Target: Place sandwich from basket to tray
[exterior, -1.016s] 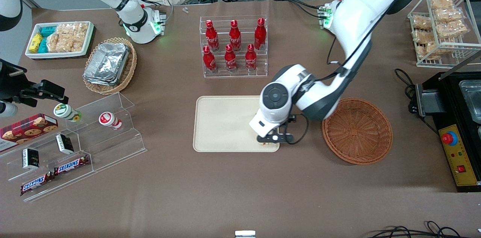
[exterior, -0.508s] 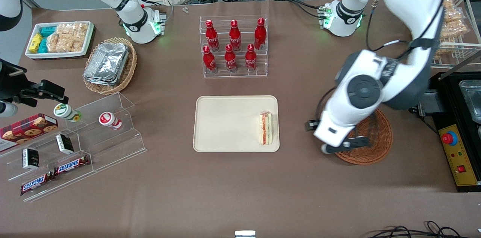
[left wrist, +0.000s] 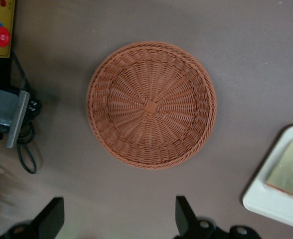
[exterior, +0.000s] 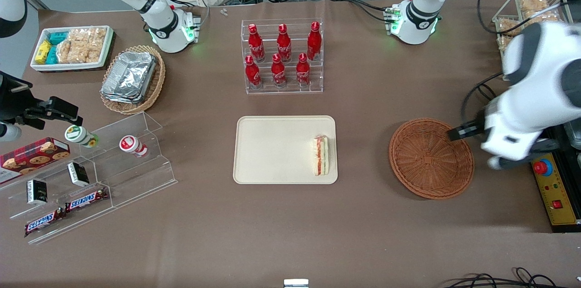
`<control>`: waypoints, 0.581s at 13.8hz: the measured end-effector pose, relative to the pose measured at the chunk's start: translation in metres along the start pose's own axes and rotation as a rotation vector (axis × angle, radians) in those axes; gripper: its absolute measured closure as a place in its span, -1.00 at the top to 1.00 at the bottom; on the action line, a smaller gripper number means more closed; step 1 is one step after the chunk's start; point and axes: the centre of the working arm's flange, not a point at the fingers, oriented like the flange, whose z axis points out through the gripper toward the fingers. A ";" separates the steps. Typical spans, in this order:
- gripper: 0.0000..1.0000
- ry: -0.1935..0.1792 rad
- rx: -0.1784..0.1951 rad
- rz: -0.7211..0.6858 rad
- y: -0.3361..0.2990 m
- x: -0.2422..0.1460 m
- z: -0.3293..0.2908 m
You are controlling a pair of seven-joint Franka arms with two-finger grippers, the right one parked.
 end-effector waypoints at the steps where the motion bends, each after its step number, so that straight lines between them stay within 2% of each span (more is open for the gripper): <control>1: 1.00 -0.018 -0.056 -0.013 -0.028 0.005 -0.017; 2: 1.00 -0.020 -0.095 -0.029 -0.051 0.011 -0.028; 4: 1.00 -0.005 -0.118 -0.043 -0.070 0.016 -0.038; 8: 1.00 0.021 -0.071 -0.018 -0.058 0.016 -0.038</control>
